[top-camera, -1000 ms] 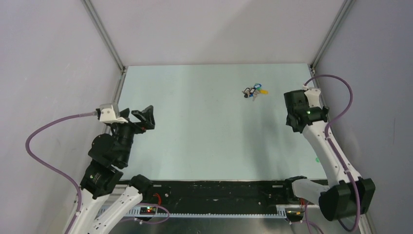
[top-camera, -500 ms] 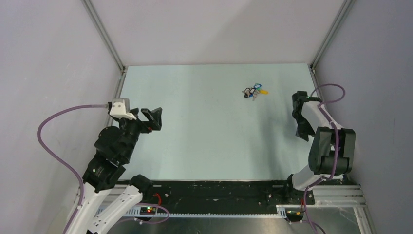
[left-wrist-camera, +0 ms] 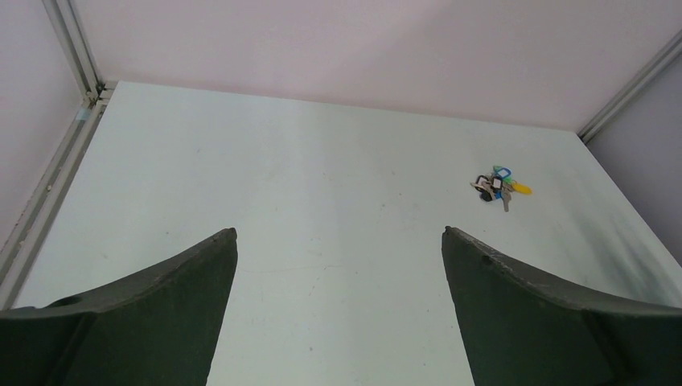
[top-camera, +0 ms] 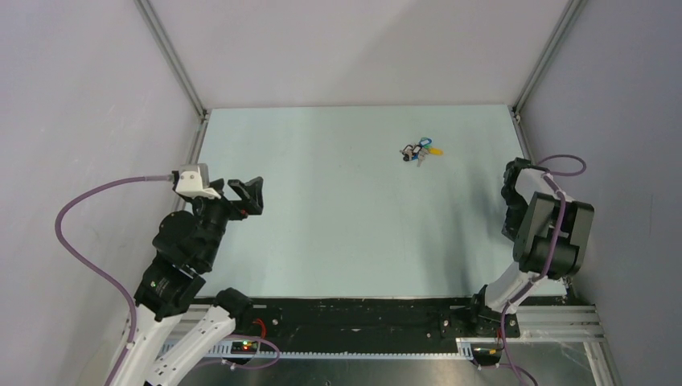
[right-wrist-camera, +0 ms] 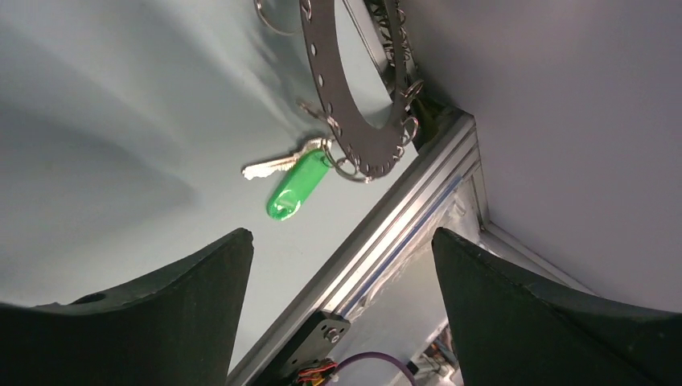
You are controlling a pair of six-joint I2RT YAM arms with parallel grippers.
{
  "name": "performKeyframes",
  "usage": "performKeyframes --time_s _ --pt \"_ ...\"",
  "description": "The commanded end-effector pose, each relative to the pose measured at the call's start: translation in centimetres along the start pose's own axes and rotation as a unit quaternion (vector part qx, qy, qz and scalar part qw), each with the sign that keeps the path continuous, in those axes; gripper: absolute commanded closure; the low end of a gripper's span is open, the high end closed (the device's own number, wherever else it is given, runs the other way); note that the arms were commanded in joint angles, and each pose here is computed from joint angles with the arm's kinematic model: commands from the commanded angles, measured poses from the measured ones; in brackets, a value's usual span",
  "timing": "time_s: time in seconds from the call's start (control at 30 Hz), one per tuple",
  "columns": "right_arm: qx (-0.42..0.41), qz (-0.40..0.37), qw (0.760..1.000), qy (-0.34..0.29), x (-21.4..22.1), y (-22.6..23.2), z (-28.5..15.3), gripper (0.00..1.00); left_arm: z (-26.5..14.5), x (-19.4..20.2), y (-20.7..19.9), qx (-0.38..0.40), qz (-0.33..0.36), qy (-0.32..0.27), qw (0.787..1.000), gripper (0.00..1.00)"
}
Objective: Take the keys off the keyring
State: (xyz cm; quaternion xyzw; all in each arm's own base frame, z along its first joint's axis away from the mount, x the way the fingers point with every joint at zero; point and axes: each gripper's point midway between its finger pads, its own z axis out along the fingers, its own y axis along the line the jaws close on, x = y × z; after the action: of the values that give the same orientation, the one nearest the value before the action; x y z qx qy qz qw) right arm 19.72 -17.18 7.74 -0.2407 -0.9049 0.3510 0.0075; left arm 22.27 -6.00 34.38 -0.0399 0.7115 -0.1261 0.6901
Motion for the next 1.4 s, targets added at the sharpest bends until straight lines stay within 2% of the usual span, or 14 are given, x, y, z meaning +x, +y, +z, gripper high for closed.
performKeyframes --time_s 0.0,0.17,0.3,0.5,0.53,0.57,0.6,0.67,0.77,0.97,1.07,1.2,1.37 --pt "0.015 0.010 1.000 0.024 -1.0 -1.0 1.6 0.13 -0.4 -1.4 0.3 -0.008 -0.005 -0.020 1.000 0.00" --pt "0.073 -0.011 0.996 0.058 -1.9 -1.9 3.8 0.14 -0.8 -1.6 0.9 -0.017 -0.004 -0.028 0.999 0.00" --pt "0.074 -0.006 0.994 0.081 -2.4 -2.0 5.4 0.18 -0.8 -1.7 0.9 -0.018 -0.005 -0.029 0.999 0.00" --pt "0.061 0.025 0.993 0.098 -2.8 -2.9 7.0 0.49 -0.6 -1.7 0.9 -0.020 -0.005 -0.028 0.999 0.00" --pt "0.060 0.025 0.993 0.098 -3.0 -2.9 7.1 0.64 -0.7 -1.8 1.1 -0.022 -0.006 -0.029 0.999 0.00" --pt "0.061 0.022 0.993 0.098 -3.1 -2.9 7.2 0.74 -0.7 -1.8 1.1 -0.023 -0.007 -0.029 0.999 0.00" --pt "0.068 0.019 0.993 0.096 -3.4 -2.9 7.2 0.95 -0.6 -1.8 1.1 -0.023 -0.008 -0.029 0.999 0.00" --pt "0.075 0.006 0.993 0.093 -3.7 -2.5 7.0 1.00 -0.6 -1.8 1.2 -0.025 -0.010 -0.029 0.999 0.00" --pt "0.088 0.000 0.994 0.069 -4.5 -2.2 5.9 1.00 -0.4 -1.8 1.3 -0.027 -0.010 -0.027 0.999 0.00" --pt "0.162 -0.035 0.985 -0.045 -8.5 -3.2 -0.3 1.00 0.1 -1.3 0.9 -0.020 -0.008 -0.016 1.000 0.00" --pt "0.177 -0.019 0.973 -0.146 -12.2 -3.5 -6.4 1.00 -0.2 -1.4 0.7 -0.011 -0.007 -0.017 1.000 0.00" --pt "0.207 -0.025 0.934 -0.290 -15.6 -2.5 -15.7 1.00 -0.6 -1.6 1.3 -0.023 -0.018 -0.029 0.999 0.00" --pt "0.117 0.009 0.880 -0.461 -16.5 1.5 -27.5 1.00 -0.6 -1.2 1.5 -0.026 -0.021 -0.028 0.999 0.00"
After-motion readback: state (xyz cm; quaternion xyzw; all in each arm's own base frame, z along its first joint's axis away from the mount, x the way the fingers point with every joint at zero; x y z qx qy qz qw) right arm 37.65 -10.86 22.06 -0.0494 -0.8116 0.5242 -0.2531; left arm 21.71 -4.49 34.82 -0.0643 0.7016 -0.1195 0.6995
